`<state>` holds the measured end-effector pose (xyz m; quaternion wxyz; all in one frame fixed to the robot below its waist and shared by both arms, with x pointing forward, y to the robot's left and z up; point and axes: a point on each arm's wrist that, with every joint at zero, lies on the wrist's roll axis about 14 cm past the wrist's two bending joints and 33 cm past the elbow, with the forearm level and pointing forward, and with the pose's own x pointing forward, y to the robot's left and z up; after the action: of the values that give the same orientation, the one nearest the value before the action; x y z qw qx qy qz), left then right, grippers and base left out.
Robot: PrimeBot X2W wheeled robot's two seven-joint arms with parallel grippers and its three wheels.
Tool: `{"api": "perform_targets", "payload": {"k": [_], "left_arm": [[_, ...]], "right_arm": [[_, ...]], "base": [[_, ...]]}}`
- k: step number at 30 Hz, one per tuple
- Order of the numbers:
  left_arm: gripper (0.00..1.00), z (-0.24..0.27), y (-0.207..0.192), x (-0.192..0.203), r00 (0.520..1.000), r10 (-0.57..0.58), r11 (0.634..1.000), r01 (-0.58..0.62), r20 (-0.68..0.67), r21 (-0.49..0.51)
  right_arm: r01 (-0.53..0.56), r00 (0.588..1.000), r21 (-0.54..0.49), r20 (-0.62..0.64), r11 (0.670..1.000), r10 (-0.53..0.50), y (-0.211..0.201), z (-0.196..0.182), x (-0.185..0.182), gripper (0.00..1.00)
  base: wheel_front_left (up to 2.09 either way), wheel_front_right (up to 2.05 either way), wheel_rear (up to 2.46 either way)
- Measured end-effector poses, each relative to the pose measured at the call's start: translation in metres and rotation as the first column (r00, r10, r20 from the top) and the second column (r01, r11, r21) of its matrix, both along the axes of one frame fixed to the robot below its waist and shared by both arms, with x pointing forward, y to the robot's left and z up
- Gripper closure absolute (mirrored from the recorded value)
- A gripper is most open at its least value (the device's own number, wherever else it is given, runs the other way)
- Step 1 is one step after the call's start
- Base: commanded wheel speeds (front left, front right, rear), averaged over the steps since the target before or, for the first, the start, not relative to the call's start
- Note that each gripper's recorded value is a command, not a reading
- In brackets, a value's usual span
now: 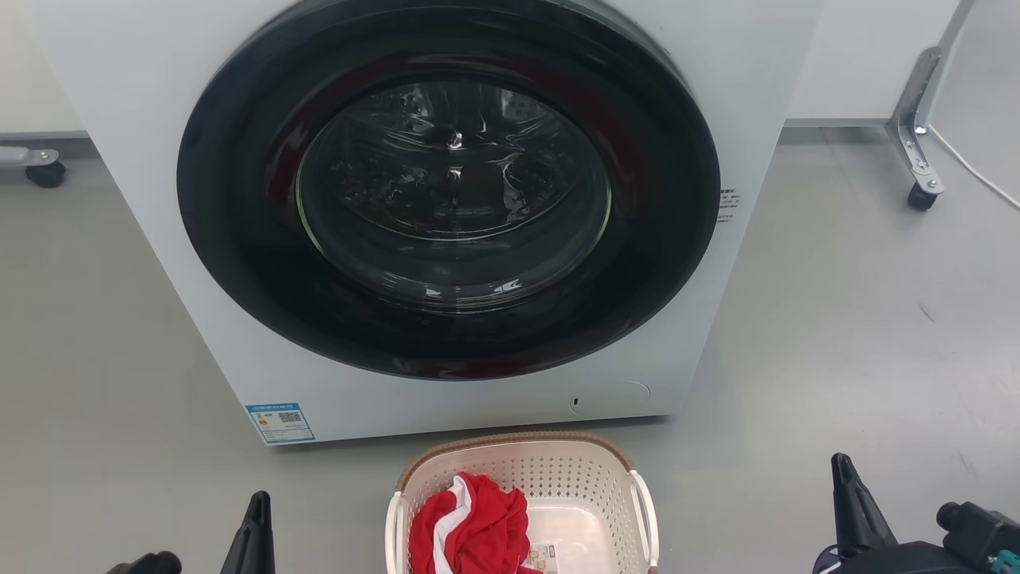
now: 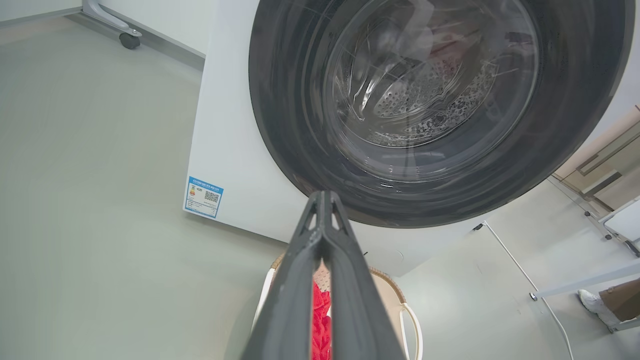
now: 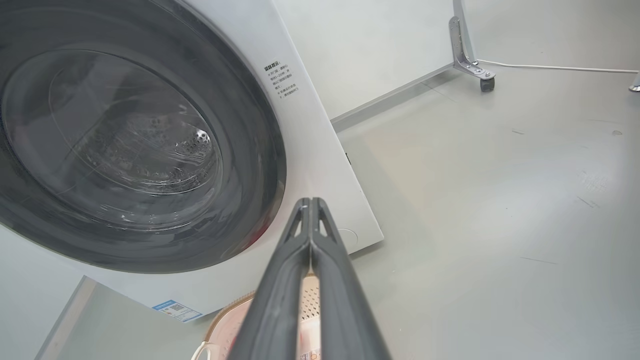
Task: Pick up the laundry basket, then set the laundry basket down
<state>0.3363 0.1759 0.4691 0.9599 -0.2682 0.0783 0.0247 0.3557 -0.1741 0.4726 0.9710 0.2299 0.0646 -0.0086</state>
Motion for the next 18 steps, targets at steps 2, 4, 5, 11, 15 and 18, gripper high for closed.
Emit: {"api": "perform_targets", "payload": {"k": [2, 4, 5, 11, 15, 18], "left_arm": [[1.0, -0.0001, 0.0001, 0.0009, 1.0, 0.001, 1.0, -0.001, -0.002, -0.016], [1.0, 0.0, 0.0004, 0.0021, 1.0, 0.003, 0.999, -0.003, -0.003, -0.035], [1.0, -0.0011, 0.0009, 0.0022, 1.0, 0.006, 0.999, -0.006, -0.009, -0.048], [1.0, -0.002, 0.0026, 0.0059, 1.0, 0.018, 0.99, -0.02, -0.016, -0.138], [1.0, -0.0047, 0.0031, 0.0068, 0.999, 0.02, 0.983, -0.025, -0.029, -0.184], [1.0, -0.0038, 0.0039, 0.0095, 0.999, 0.025, 0.973, -0.031, -0.028, -0.227]], "right_arm": [[0.004, 1.0, 0.014, -0.002, 1.0, -0.004, -0.0006, -0.0001, 0.0003, 1.0], [0.013, 1.0, 0.041, -0.012, 0.999, -0.013, -0.0023, -0.0016, 0.0007, 1.0], [0.015, 1.0, 0.059, -0.018, 0.998, -0.014, -0.0027, -0.0023, 0.001, 1.0], [0.034, 0.999, 0.146, -0.026, 0.989, -0.03, -0.006, -0.0016, 0.0047, 1.0], [0.047, 0.998, 0.206, -0.042, 0.977, -0.039, -0.0074, -0.0042, 0.0049, 1.0], [0.055, 0.998, 0.245, -0.052, 0.968, -0.044, -0.0089, -0.0057, 0.005, 1.0]], "base": [[0.0, 0.0, 0.0], [0.0, 0.0, 0.0], [0.0, 0.0, 0.0], [0.0, 0.0, 0.0], [0.0, 0.0, 0.0], [0.0, 0.0, 0.0]]}}
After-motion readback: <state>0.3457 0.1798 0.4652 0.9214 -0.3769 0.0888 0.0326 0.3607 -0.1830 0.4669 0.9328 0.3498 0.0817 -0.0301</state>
